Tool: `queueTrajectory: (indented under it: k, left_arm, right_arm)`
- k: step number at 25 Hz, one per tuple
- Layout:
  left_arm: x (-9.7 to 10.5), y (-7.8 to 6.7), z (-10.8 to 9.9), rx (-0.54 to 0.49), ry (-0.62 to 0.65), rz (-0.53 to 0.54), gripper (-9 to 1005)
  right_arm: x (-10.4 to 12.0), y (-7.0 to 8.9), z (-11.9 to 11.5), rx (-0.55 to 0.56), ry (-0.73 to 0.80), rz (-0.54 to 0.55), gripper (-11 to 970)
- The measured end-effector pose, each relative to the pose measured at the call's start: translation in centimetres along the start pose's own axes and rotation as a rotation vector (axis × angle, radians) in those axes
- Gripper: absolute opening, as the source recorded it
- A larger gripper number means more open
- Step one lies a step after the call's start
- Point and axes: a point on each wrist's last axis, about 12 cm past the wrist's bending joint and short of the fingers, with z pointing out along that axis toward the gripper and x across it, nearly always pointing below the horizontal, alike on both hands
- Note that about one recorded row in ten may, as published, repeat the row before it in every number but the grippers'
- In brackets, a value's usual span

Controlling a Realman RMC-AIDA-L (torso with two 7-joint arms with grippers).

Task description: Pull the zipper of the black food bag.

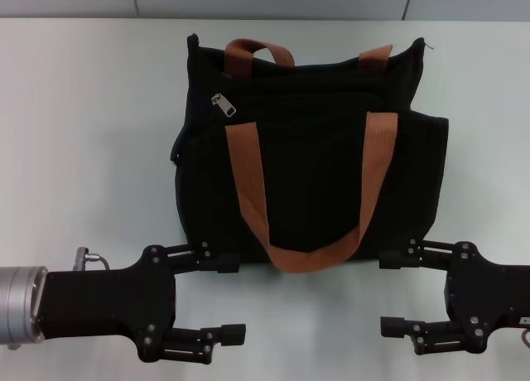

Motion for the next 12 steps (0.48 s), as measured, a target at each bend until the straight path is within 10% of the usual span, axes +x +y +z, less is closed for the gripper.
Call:
queueTrajectory:
  k: [12]
  left_arm:
    - [0.01,-0.02,0.07,0.001,-0.002,-0.001,827]
  right_arm:
    - [-0.13,-0.26,0.15,0.003,0.004,-0.005,807]
